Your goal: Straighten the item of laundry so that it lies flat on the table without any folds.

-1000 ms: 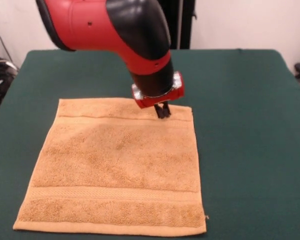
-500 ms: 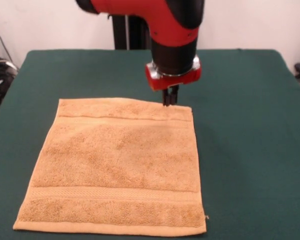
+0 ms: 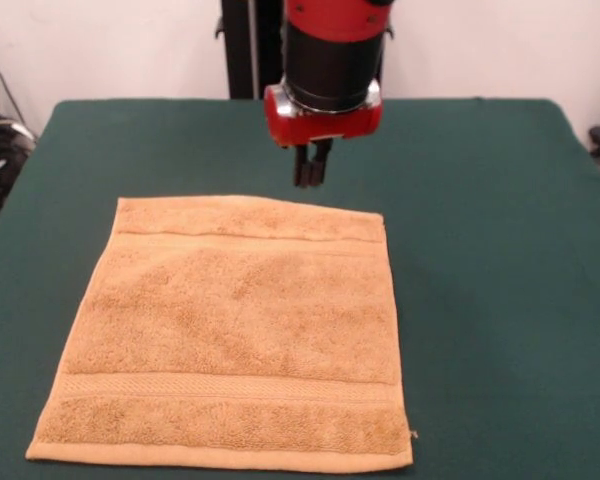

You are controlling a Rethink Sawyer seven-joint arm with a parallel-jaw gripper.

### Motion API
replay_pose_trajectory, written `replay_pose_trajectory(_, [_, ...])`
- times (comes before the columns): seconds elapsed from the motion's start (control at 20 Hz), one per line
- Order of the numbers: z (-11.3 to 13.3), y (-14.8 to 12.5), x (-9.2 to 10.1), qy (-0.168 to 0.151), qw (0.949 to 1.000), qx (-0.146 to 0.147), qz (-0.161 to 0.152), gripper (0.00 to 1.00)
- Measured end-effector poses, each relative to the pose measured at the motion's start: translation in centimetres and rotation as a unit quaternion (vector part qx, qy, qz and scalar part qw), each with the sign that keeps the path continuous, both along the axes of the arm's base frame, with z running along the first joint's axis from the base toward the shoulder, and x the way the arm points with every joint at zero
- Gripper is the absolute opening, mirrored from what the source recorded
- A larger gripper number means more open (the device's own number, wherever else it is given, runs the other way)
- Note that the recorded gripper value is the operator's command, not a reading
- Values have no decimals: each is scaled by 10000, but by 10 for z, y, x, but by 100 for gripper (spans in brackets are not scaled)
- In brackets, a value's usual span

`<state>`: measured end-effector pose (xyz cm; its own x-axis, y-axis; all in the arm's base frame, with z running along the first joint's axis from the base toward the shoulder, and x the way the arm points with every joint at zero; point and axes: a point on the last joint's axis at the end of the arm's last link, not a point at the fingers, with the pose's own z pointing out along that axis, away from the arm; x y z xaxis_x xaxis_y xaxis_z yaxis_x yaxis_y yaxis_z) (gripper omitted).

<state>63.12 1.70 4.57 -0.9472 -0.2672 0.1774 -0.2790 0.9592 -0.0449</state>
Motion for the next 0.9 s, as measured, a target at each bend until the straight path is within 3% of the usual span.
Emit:
replay_pose_trajectory(0.3, [-5, -15, -1, 4, 9999, -140, -59, 0])
replay_pose_trajectory(0.9, [-57, -22, -6, -143, 9997, -179, -17, 0])
